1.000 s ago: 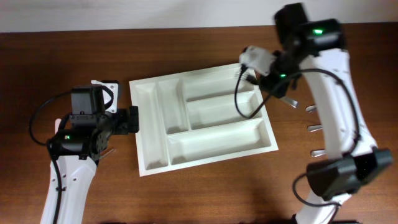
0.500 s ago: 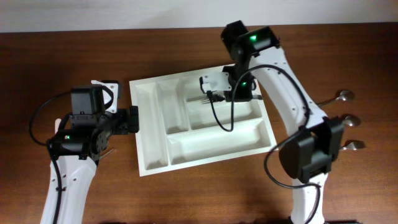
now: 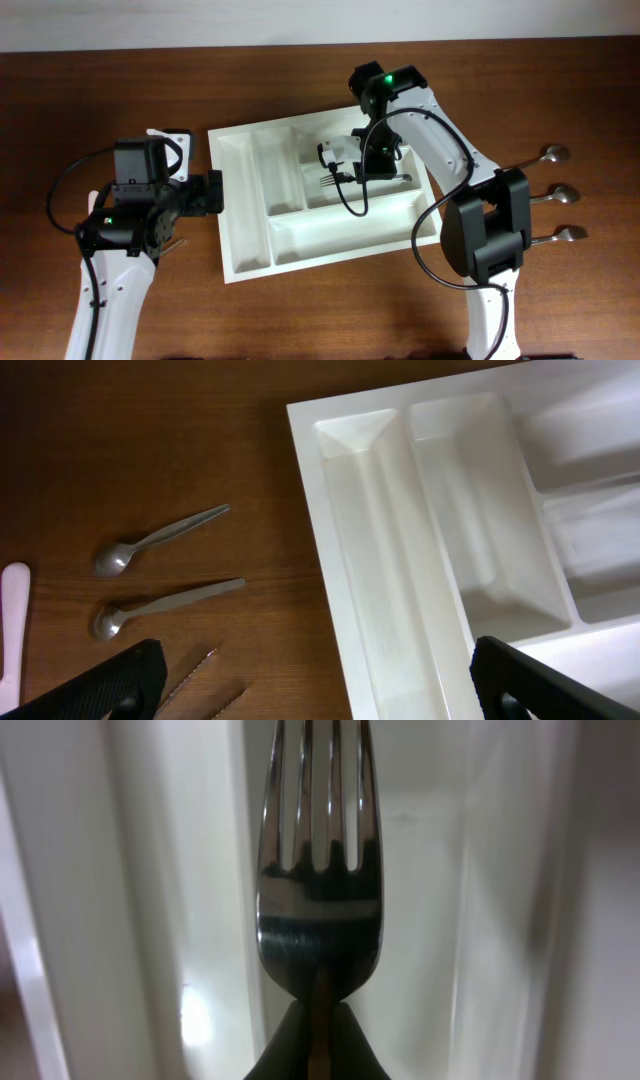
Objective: Pack container
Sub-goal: 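Carry the fork with the right gripper into the tray's middle compartment, then open the right gripper and move it back to the right-side spoons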
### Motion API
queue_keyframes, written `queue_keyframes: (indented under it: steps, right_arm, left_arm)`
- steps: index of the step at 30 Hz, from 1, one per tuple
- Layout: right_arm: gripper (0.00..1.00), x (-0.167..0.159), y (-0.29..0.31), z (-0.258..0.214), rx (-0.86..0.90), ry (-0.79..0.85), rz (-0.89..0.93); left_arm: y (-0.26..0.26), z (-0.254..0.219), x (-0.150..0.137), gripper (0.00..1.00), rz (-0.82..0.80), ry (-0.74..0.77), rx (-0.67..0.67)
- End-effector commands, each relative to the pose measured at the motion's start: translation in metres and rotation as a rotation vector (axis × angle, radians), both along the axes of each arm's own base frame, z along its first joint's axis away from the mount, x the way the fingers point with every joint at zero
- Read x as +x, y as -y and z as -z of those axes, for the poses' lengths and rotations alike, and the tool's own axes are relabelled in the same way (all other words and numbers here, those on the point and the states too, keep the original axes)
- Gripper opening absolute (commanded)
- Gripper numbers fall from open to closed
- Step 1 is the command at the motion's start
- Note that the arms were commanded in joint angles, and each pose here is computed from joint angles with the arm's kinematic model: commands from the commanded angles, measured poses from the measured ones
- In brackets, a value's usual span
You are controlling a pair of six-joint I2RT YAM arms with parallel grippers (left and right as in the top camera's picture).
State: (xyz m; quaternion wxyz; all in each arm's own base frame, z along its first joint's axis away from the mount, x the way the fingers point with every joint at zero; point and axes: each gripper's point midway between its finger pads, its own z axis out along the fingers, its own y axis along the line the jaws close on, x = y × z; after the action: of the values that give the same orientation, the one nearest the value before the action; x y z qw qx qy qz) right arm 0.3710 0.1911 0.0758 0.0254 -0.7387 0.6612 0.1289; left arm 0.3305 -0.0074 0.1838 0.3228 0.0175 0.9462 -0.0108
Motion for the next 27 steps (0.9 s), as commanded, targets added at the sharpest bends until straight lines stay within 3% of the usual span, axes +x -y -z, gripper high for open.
queue_keyframes:
  steps: [1,4,7,11,15,19,21,24,25,27]
  right_arm:
    - [0.09,-0.002,-0.004,0.008,0.025,-0.015,-0.008]
    - [0.17,0.000,-0.004,0.008,0.028,-0.006,-0.008]
    - [0.32,0.000,-0.005,0.008,0.028,-0.005,-0.005]
    - [0.33,0.001,-0.005,0.005,0.029,-0.002,0.005]
    - [0.36,0.024,-0.007,-0.031,0.055,0.068,0.212]
    - [0.37,0.074,0.020,-0.090,0.123,0.170,0.658]
    - [0.31,0.102,0.058,-0.117,0.144,0.200,0.985]
    - [0.31,0.128,0.132,-0.144,0.212,0.192,1.414]
    - [0.45,0.131,0.216,-0.150,0.265,0.104,1.866]
    - [0.47,0.118,0.268,-0.144,0.270,0.007,2.143]
  left_arm:
    - [0.003,-0.010,0.004,0.99,0.026,0.025,0.004]
    - [0.003,-0.010,0.004,0.99,0.026,0.025,0.003]
    - [0.003,-0.009,0.003,0.99,0.026,0.020,0.003]
    - [0.003,-0.008,0.003,0.99,0.026,0.019,0.004]
    - [0.003,-0.008,0.003,0.99,0.026,0.019,0.004]
    - [0.003,-0.009,0.003,0.99,0.026,0.019,0.004]
    - [0.003,-0.009,0.003,0.99,0.026,0.019,0.004]
    - [0.003,-0.009,0.003,0.99,0.026,0.019,0.003]
    - [0.003,-0.009,0.003,0.99,0.026,0.019,0.003]
    - [0.003,-0.009,0.003,0.99,0.026,0.019,0.003]
